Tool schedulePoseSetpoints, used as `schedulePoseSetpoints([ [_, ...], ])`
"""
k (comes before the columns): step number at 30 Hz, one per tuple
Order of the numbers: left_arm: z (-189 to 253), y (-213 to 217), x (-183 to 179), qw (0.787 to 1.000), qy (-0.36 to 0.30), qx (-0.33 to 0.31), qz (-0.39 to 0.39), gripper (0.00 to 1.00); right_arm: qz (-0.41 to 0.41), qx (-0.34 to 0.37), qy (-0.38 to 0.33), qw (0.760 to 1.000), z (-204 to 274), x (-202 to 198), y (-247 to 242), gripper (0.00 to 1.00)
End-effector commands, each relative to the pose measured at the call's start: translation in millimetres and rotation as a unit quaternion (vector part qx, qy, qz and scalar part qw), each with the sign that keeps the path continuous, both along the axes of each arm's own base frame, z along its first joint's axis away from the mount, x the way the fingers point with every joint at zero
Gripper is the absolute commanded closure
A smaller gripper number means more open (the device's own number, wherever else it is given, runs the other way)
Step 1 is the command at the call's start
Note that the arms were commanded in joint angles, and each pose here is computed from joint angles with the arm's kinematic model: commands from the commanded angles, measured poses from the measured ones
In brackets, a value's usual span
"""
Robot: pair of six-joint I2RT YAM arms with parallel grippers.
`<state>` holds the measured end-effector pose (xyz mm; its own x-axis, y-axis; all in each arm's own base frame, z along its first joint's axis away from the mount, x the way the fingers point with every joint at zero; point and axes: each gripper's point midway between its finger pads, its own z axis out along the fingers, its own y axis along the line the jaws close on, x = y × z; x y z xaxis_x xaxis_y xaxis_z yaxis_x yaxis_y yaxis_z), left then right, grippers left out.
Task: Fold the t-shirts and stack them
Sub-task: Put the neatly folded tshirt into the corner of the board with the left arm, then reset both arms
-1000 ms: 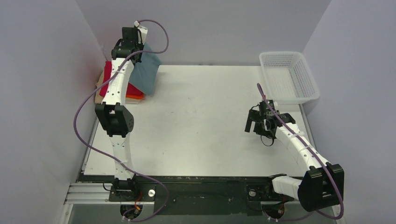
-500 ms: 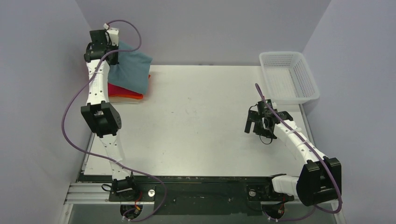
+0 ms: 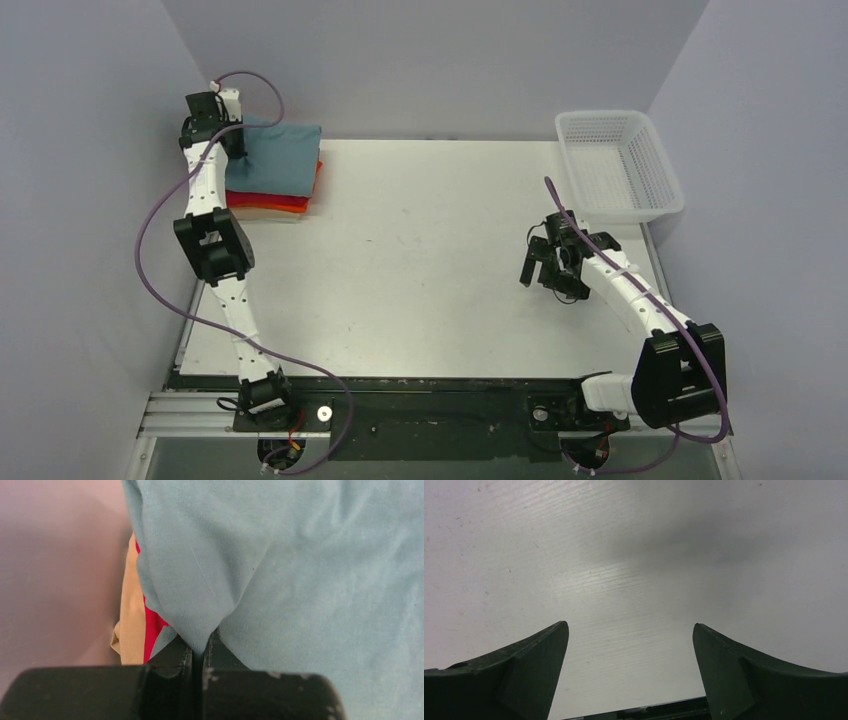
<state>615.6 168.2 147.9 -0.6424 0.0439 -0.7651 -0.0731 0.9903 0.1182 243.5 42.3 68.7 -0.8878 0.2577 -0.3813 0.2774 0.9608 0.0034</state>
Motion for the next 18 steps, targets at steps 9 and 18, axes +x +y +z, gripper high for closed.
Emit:
schedulePoseSetpoints([
  [9,94.7,57.5,1.4,0.982,-0.130,0.035,0.134,0.21,-0.006,-0.014,-0.023,1.000,21.8,3.5,1.9,0.11],
  [18,211.4,-3.6,-61.3,0.959,-0.199,-0.111,0.168,0.14,-0.058,-0.025,-0.098,0.993,48.8,-4.9,-16.9,0.04],
])
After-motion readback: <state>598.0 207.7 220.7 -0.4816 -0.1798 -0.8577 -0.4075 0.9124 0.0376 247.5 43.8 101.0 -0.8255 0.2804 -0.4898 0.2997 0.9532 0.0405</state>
